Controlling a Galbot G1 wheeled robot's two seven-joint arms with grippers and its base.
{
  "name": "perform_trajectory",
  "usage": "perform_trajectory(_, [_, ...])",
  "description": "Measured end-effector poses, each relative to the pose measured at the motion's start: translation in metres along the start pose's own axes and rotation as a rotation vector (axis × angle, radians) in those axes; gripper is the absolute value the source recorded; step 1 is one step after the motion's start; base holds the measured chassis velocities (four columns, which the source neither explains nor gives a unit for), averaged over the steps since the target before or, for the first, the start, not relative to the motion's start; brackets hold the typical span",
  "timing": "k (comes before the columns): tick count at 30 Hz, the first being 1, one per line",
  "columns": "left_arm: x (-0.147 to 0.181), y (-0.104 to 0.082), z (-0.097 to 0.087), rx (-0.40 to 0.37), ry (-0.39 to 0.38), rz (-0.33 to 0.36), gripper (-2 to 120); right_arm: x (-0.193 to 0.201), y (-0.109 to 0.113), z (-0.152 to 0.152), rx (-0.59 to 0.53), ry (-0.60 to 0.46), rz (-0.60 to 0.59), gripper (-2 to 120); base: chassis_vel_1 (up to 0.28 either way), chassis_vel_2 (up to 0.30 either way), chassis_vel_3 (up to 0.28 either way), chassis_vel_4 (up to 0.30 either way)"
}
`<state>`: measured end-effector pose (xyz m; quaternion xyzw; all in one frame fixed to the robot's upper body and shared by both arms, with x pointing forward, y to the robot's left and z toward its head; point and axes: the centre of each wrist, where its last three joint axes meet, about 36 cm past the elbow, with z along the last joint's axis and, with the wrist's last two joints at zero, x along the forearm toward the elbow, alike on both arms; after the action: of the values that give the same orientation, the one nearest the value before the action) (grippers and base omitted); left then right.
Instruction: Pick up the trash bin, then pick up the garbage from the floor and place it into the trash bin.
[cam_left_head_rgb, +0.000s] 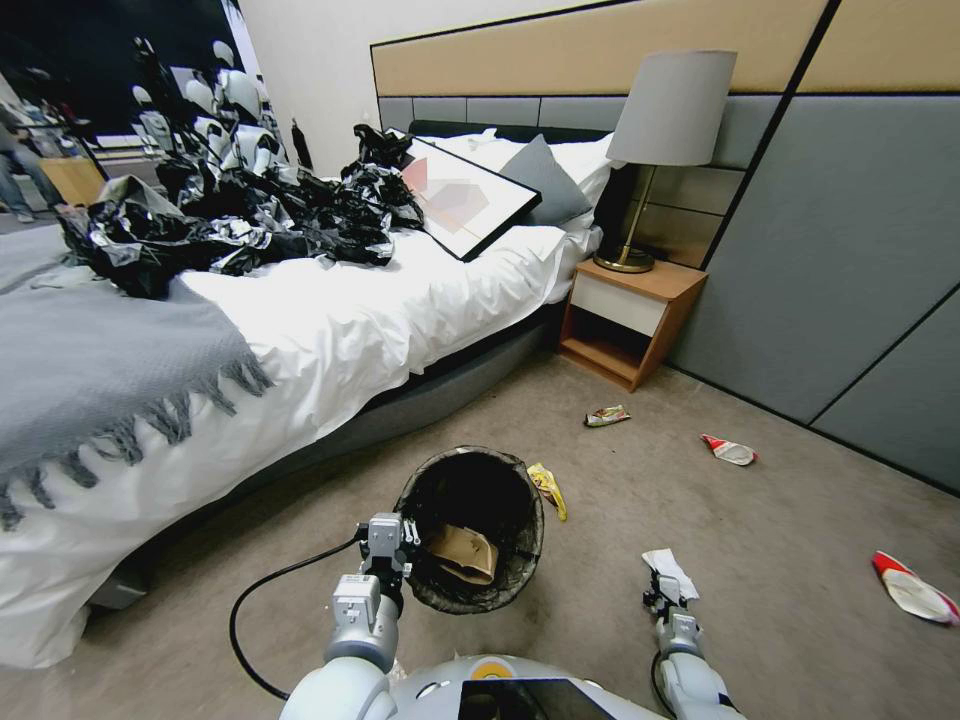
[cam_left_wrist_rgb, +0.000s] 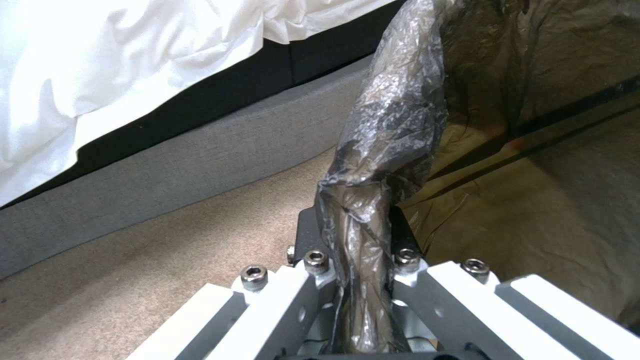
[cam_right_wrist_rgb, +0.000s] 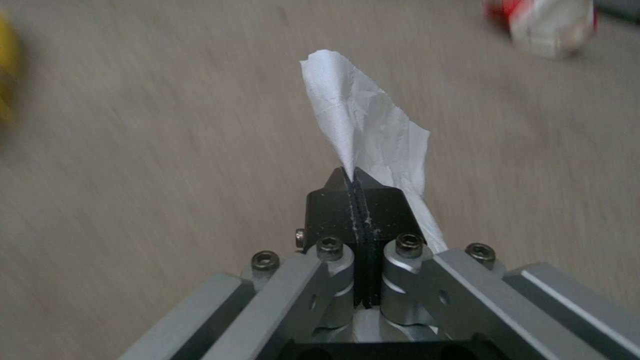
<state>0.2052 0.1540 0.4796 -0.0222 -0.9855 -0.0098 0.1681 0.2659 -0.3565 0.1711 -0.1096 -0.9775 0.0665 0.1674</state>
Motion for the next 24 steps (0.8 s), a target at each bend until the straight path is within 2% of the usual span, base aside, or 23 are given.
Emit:
perform_trajectory(2, [-0.001,-0.001,0.001,-0.001,0.003,0.003,0,0.004,0.012,-0.039,-0.024,-0.173,-0.072,0,0.0,0.0,0.0,0.0])
perform_trajectory(3, [-0.001,-0.001,0.001,-0.001,0.003,0.003,0,0.004,0.012,-0.039,-0.024,-0.173,-0.072,0,0.0,0.0,0.0,0.0])
perform_trajectory(7, [-0.001,-0.003,0.003,0.002,0.008,0.014,0,0.026,0.039,-0.125,-0.062,-0.511,-0.307,0,0.0,0.0,0.0,0.0])
perform_trajectory(8, [-0.001,-0.003,0.003,0.002,0.008,0.014,0,0.026,0.039,-0.125,-0.062,-0.511,-0.307,0,0.0,0.0,0.0,0.0])
perform_trajectory(9, [-0.001,-0.003,0.003,0.0,0.01,0.018,0,0.035,0.047,-0.147,-0.069,-0.599,-0.383,0,0.0,0.0,0.0,0.0])
perform_trajectory(12, [0.0,-0.005,0.006,-0.004,0.017,0.032,0,0.055,0.064,-0.188,-0.067,-0.753,-0.571,0,0.0,0.0,0.0,0.0])
perform_trajectory(13, [0.0,-0.005,0.006,-0.004,0.017,0.032,0,0.055,0.064,-0.188,-0.067,-0.753,-0.571,0,0.0,0.0,0.0,0.0])
perform_trajectory(14, [0.0,-0.005,0.006,-0.003,0.018,0.038,0,0.065,0.072,-0.205,-0.066,-0.807,-0.659,0,0.0,0.0,0.0,0.0])
perform_trajectory(16, [0.0,-0.007,0.007,-0.003,0.02,0.043,0,0.078,0.081,-0.221,-0.059,-0.849,-0.788,0,0.0,0.0,0.0,0.0])
perform_trajectory(17, [0.0,-0.007,0.007,-0.003,0.02,0.043,0,0.078,0.081,-0.221,-0.059,-0.849,-0.788,0,0.0,0.0,0.0,0.0])
perform_trajectory(18, [0.0,-0.007,0.007,-0.003,0.022,0.045,0,0.084,0.087,-0.227,-0.055,-0.857,-0.846,0,0.0,0.0,0.0,0.0])
perform_trajectory(20, [-0.001,-0.01,0.01,-0.003,0.028,0.053,0,0.096,0.103,-0.23,-0.083,-0.829,-0.945,0,0.0,0.0,0.0,0.0])
perform_trajectory(24, [-0.001,-0.013,0.011,-0.001,0.032,0.06,0,0.109,0.119,-0.225,-0.129,-0.771,-1.034,0,0.0,0.0,0.0,0.0])
